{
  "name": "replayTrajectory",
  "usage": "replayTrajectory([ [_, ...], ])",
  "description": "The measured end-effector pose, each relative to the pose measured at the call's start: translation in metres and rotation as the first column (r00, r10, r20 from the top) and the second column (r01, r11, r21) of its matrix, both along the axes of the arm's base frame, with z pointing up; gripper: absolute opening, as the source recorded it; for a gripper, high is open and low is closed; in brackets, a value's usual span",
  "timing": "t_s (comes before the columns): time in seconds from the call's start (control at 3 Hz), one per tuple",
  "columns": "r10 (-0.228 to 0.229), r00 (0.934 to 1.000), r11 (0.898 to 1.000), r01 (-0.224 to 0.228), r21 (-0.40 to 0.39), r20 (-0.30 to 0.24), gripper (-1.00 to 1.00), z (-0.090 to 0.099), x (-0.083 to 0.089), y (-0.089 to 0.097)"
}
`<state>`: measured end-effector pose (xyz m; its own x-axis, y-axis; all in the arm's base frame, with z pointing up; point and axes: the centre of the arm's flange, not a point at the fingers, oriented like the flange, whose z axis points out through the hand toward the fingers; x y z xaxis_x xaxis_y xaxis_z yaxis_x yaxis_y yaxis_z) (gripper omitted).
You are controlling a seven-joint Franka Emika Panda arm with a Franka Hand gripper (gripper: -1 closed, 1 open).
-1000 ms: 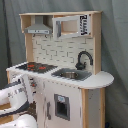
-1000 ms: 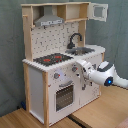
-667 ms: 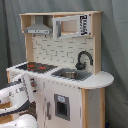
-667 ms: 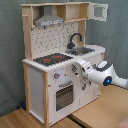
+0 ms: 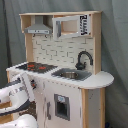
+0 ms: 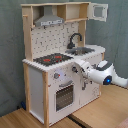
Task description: Play with the kitchen
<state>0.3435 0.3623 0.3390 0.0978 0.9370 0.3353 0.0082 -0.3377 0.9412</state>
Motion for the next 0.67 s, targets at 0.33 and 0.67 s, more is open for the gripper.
replayTrajectory([
  [0.33, 0.004, 1.0000, 0.994, -0.005, -0.110, -0.009, -1.00, 0.0003, 0.0000, 0.0002],
  [0.67, 0.005, 0.9998, 0.977, -0.009, -0.213, -0.017, -1.00, 0.0006, 0.0001, 0.0006],
])
